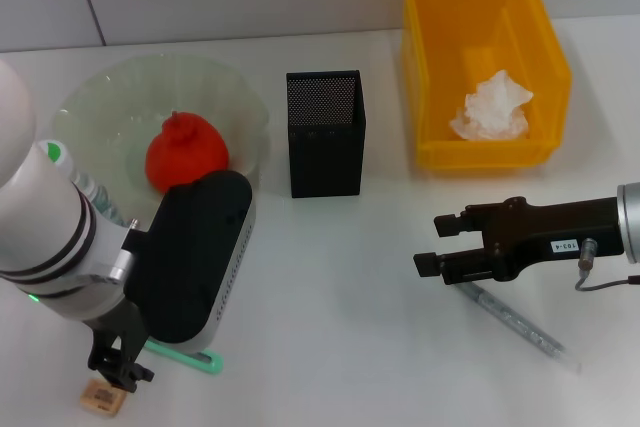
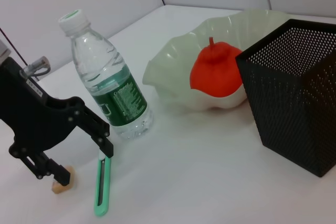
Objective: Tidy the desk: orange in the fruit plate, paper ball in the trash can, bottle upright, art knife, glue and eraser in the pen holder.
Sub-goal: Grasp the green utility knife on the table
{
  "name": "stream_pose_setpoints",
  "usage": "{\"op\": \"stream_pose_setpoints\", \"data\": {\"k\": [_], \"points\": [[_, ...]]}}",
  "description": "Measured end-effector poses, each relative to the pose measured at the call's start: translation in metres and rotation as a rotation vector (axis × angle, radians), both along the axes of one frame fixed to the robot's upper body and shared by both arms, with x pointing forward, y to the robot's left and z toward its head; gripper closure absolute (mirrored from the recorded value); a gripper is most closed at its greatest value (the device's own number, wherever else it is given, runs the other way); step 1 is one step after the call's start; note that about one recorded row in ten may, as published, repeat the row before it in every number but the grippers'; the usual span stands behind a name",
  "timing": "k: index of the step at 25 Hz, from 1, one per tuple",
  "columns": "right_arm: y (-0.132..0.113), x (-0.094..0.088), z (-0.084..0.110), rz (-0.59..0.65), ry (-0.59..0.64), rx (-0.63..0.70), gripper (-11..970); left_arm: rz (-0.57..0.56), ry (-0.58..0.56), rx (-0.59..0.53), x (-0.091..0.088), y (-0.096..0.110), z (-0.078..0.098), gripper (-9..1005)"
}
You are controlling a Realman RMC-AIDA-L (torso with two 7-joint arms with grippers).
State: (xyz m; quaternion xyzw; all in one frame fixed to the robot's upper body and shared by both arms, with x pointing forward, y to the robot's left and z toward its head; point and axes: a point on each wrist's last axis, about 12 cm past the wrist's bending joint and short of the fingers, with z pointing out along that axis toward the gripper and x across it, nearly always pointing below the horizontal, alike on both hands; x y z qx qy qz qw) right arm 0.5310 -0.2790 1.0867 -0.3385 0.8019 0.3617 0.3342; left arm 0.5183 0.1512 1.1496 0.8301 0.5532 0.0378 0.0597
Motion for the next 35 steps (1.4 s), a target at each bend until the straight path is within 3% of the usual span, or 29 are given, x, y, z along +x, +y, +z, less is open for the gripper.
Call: {"op": "stream_pose_setpoints", "data": {"k": [4,35], "points": [[0.000,0.000,0.000,0.000,0.000,0.000,193,-0.002,-0.004,-0.001,0.001,-0.001,0.000,240],[0.000,-0.003,-0.003,0.008,0.017,0.005,192,0.005,-0.009,0.046,0.012,-0.001,-0.018,246]]}}
